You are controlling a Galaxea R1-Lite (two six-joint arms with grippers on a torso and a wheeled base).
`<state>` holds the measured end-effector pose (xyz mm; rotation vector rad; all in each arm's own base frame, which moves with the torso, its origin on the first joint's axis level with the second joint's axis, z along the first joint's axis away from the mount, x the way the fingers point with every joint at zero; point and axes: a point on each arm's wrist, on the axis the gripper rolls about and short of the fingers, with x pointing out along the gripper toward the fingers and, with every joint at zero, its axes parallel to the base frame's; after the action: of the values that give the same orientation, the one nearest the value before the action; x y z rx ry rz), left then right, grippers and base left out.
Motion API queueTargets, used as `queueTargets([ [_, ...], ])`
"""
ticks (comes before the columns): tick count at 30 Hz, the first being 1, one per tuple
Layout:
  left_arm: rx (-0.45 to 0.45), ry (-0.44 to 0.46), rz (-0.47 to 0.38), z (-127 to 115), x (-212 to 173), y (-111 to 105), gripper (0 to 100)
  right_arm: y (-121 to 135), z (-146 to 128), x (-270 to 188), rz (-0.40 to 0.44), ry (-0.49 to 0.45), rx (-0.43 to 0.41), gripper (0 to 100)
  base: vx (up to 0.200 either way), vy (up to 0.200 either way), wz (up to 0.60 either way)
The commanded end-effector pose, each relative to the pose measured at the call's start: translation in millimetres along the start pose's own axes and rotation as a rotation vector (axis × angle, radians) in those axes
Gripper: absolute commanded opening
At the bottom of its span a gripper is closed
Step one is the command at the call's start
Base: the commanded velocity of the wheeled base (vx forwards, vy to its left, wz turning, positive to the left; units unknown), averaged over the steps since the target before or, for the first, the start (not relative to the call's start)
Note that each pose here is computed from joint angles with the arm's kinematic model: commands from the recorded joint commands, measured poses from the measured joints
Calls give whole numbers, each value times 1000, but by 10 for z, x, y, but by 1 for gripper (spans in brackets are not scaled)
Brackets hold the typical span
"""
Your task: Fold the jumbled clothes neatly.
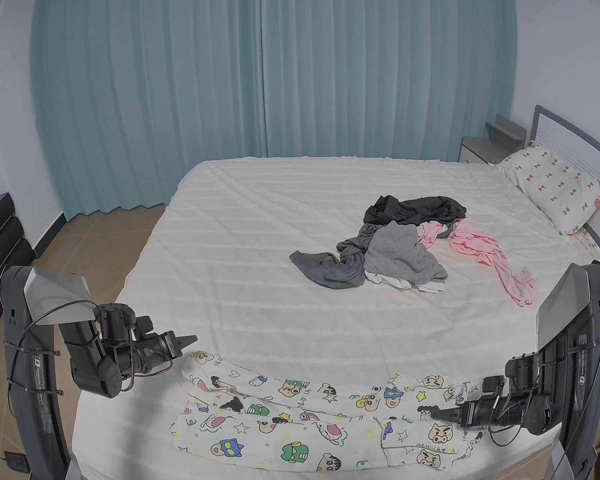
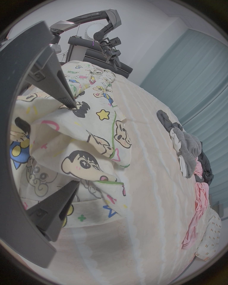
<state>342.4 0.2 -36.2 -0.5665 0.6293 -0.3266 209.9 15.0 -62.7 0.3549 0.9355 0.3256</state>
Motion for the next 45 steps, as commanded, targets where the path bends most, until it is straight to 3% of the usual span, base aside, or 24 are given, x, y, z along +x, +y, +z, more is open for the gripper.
queueTargets([
  [1, 25, 23, 2, 99, 118, -15, 100, 1, -18, 4, 0, 6, 0, 100, 0, 0, 0],
  [6, 80, 119, 34, 56, 171, 22, 100, 2, -21, 7, -1, 8, 0, 100, 0, 0, 0],
  [14, 100, 159, 20, -13, 256, -55, 100, -4, -28, 11, -3, 11, -7, 100, 0, 0, 0],
  [15, 101, 157, 19, -3, 261, -57, 0, -4, -28, 11, -3, 11, -7, 100, 0, 0, 0],
  [38, 103, 152, 59, -2, 206, 87, 0, -5, -25, 13, -2, 10, -7, 100, 0, 0, 0],
  [39, 97, 155, 65, -14, 202, 118, 100, -5, -25, 13, -2, 10, -7, 100, 0, 0, 0],
  [45, 120, 167, 62, -54, 227, 124, 100, -5, -25, 13, -2, 10, -7, 100, 0, 0, 0],
])
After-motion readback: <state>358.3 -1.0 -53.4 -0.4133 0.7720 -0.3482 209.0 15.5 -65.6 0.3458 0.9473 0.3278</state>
